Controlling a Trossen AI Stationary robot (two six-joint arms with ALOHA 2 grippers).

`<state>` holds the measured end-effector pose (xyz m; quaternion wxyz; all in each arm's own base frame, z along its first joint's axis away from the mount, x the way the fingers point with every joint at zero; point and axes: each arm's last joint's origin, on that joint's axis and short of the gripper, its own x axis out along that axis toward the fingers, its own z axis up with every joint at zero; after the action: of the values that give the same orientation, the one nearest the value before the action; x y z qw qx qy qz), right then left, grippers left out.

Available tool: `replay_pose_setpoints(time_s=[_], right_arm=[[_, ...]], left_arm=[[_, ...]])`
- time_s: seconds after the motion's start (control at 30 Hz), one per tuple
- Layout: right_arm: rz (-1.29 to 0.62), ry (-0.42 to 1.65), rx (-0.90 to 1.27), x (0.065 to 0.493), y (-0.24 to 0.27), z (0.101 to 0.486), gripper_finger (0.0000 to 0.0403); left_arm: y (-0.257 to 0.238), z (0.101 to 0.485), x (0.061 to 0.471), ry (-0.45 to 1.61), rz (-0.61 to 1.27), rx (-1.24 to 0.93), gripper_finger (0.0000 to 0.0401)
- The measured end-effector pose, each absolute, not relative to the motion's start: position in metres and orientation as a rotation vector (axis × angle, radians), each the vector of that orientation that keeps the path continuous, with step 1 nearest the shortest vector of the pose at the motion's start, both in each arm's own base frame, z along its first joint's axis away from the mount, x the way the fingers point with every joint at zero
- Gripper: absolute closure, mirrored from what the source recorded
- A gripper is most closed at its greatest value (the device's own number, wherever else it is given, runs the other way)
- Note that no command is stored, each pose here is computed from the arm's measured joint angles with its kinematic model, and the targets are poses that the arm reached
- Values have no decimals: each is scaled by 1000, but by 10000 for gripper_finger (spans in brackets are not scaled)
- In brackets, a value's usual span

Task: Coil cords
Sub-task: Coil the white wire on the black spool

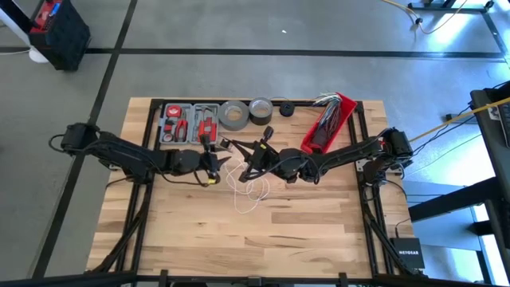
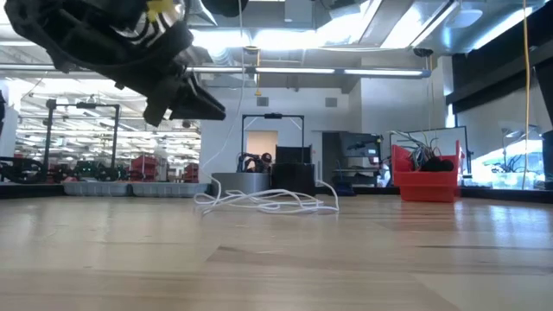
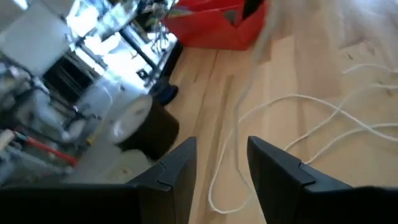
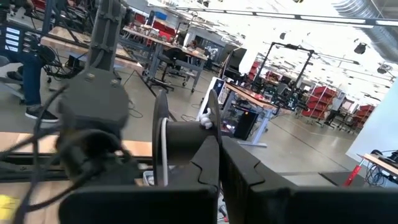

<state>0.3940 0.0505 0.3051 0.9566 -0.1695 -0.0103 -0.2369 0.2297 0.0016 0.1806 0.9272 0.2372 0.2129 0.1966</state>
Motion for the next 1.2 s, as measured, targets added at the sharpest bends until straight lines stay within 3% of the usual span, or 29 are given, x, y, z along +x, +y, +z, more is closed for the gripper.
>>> replay_pose_setpoints(time_s=[0.13, 0.37, 0.73, 0.87, 1.07, 1.2], right_arm=[[-481, -21, -343, 394, 50, 305, 396], [-455, -27, -347, 394, 51, 305, 396], [-430, -35, -348, 395, 52, 305, 396], [-431, -34, -351, 395, 52, 305, 398], [-430, -30, -370, 395, 52, 305, 397], [-430, -23, -396, 394, 58, 305, 398]], left_arm=[[8, 177, 234, 414, 274, 405, 265], [18, 178, 236, 383, 349, 347, 265], [20, 164, 240, 449, 269, 367, 269], [20, 163, 241, 449, 269, 390, 299], [21, 162, 241, 460, 277, 416, 386], [21, 167, 234, 506, 357, 480, 390]])
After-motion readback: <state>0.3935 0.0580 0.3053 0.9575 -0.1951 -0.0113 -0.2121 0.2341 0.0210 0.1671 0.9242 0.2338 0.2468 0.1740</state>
